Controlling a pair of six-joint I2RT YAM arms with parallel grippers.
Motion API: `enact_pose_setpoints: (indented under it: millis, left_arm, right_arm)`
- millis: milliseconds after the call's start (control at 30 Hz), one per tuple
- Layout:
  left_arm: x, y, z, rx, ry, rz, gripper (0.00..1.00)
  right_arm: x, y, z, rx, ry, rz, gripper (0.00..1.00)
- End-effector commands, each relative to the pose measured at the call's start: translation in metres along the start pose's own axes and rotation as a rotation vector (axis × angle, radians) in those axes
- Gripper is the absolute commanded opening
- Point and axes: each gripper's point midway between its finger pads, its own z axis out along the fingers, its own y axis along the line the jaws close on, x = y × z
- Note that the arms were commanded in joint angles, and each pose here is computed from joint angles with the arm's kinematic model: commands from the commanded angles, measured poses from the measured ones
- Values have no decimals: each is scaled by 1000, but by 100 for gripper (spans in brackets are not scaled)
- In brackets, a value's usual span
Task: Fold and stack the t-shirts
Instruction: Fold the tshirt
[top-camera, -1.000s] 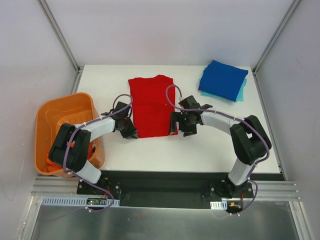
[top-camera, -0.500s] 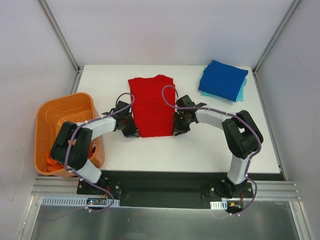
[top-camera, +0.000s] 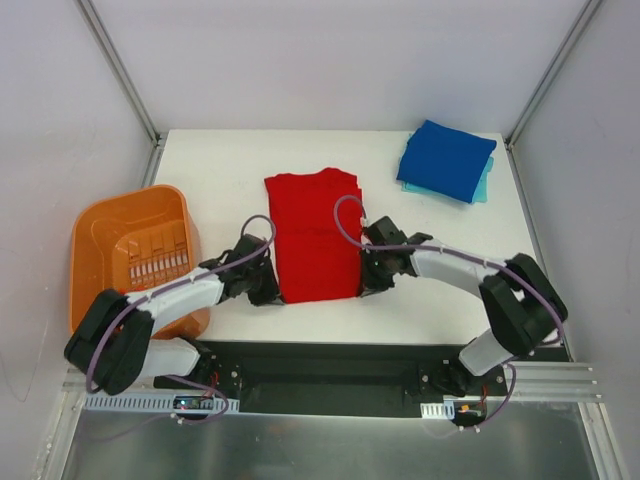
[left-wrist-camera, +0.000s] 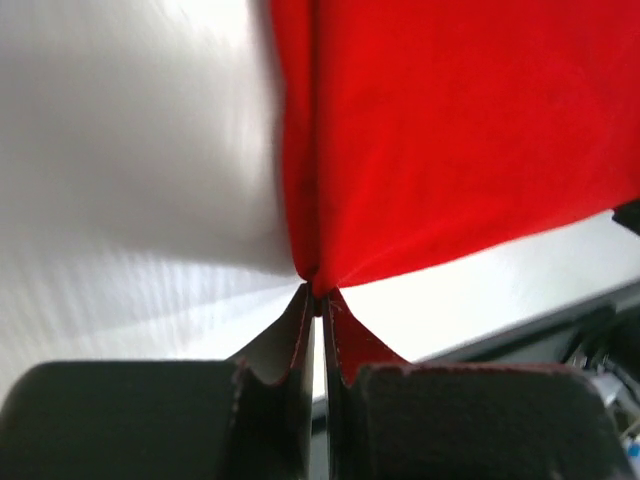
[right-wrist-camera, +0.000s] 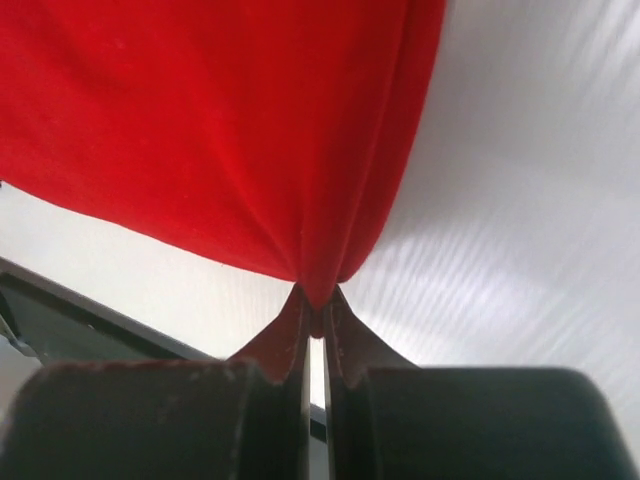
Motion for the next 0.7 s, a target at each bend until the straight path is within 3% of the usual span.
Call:
enact_pose_setpoints:
  millis: [0,133,267,500,667]
  left_arm:
    - [42,-4,-12,24,23,-8,0]
    - [72,-15,-31,120,21,6,0]
    - [84,-33,-51,222,-16,76,0]
    - [52,-77,-91,346,-177,174,0]
    - [3,-91,-108,271,-376,215,0]
  right_arm:
    - [45,-8,-23,46,-1,-8,1]
    - [86,-12,-41,70,-2,-16,1]
    - [100,-4,-59,62,-45,-41,1]
    - [41,-6,-123,174,-348,-98,1]
    - [-5,4,-160,217,-492,-109,1]
